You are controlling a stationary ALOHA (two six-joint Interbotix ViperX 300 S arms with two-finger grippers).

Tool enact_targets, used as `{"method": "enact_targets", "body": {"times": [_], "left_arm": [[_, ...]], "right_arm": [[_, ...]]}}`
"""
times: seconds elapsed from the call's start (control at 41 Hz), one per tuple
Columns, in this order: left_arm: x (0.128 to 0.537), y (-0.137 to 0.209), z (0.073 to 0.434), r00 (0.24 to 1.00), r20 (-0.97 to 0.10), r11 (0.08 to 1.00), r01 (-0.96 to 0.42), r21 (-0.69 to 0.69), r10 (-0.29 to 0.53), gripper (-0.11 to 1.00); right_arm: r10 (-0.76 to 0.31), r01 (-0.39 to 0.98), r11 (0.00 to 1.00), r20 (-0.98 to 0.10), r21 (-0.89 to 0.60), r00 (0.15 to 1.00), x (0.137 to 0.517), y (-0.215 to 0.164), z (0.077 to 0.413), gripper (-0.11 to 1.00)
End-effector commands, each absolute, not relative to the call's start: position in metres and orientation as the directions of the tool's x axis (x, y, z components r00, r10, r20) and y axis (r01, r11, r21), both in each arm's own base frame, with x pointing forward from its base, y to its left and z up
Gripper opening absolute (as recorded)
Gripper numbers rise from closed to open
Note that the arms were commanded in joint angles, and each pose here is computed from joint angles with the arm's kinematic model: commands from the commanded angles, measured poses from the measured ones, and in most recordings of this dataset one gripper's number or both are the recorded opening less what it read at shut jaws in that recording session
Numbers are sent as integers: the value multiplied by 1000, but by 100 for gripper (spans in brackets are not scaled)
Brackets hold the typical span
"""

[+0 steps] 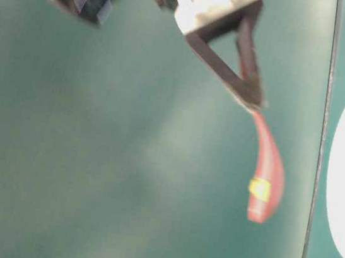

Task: Scoop the yellow hexagonal prism block from the bowl with a spoon using the right arm.
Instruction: 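Raise the spoon carrying the yellow block with the right gripper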

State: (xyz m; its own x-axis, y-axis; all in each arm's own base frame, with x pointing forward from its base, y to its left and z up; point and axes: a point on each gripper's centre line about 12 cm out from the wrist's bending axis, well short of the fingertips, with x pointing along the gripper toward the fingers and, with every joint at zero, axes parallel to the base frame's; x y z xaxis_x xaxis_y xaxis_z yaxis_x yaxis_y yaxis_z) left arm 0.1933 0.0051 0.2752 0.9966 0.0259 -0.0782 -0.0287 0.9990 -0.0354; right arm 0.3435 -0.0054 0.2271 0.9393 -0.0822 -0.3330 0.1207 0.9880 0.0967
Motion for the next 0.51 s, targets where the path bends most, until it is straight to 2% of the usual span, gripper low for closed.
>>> {"method": "enact_targets", "body": {"times": [0.0,0.171,0.487], "left_arm": [[195,5,286,999,-49,999,-26,-34,24,-1],[195,5,287,999,-44,999,-26,-34,24,-1],[194,5,288,999,-40,999,-25,-34,24,-1]], "right_arm": [[-99,120,989,-203,91,974,334,-3,248,22],[-123,131,987,-91,90,988,320,-4,263,22],[-128,129,988,-27,85,991,316,-5,282,22]]}}
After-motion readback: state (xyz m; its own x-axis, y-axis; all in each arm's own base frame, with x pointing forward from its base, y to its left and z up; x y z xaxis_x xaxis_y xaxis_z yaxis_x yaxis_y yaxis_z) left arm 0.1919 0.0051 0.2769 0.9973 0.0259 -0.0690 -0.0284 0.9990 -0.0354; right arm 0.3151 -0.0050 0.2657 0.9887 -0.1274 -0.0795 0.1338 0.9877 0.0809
